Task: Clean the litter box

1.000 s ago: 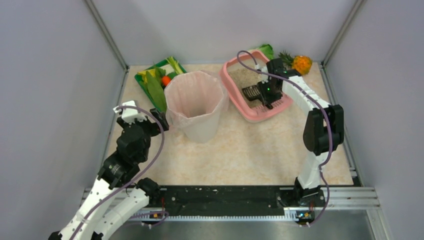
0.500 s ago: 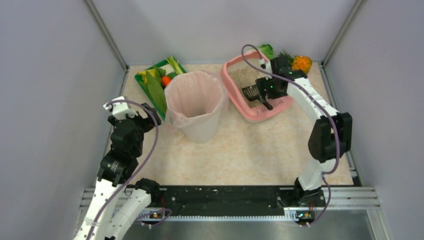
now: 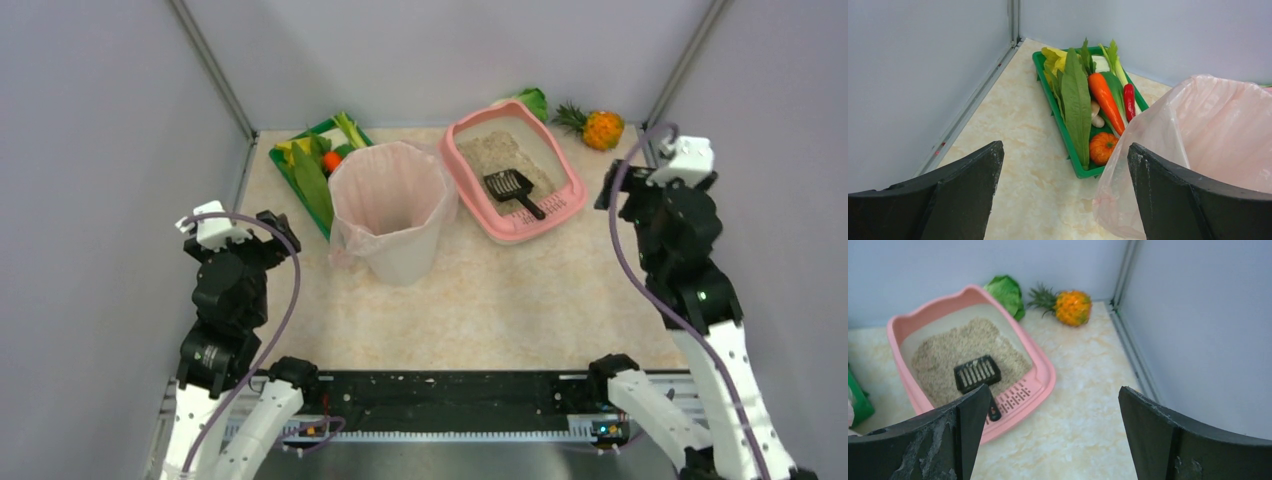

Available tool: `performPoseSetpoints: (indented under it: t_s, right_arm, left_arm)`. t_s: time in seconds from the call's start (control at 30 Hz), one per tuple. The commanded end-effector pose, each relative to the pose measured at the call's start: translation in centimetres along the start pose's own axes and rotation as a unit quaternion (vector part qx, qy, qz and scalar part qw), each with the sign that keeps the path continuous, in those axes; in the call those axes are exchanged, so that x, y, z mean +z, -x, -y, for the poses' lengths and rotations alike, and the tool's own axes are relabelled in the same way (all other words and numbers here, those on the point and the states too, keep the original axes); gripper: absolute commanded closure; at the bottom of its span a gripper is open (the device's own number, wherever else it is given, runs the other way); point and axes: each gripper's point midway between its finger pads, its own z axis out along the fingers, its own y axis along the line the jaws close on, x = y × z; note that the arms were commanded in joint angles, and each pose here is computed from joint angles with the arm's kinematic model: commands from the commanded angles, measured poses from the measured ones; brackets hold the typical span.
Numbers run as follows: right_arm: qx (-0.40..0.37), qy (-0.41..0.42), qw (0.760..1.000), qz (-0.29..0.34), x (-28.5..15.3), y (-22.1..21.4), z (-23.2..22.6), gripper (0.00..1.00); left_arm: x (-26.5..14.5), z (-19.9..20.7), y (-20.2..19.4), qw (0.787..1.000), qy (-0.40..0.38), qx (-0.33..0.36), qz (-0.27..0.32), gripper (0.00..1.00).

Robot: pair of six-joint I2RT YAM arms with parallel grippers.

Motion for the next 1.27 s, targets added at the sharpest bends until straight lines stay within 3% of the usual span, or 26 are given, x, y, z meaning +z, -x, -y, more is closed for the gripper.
performPoseSetpoints:
  t_s: [0.0,0.2,0.43,0.77,1.23]
  right_arm:
    - [0.06,-0.079,0.991,0.089,-4.7,2.3,4.7,0.01]
    - [0.07,-0.09,0.982,0.148,-9.6,2.2,7.3,0.01]
    - [0.042,-0.069,0.981,0.175,-12.0,2.0,7.7,0.01]
    - [0.043,-0.023,0.984,0.172,-12.1,0.3,6.2,0.01]
    - [0.05,-0.06,0.981,0.18,-12.9,0.8,7.8,0.01]
  left_arm:
    - [-1.4,-1.5,1.5,0.999,0.021,0.008,0.025,0.01]
    - [-3.3,-2.9,2.8,0.999,0.032,0.007,0.043,0.01]
    - [-6.5,-6.4,4.4,0.994,0.088,0.002,0.064,0.01]
    - [-8.8,-7.0,3.4,0.995,0.078,-0.041,0.038,0.01]
    - [-8.8,-6.2,4.0,0.997,0.056,-0.042,0.04,0.01]
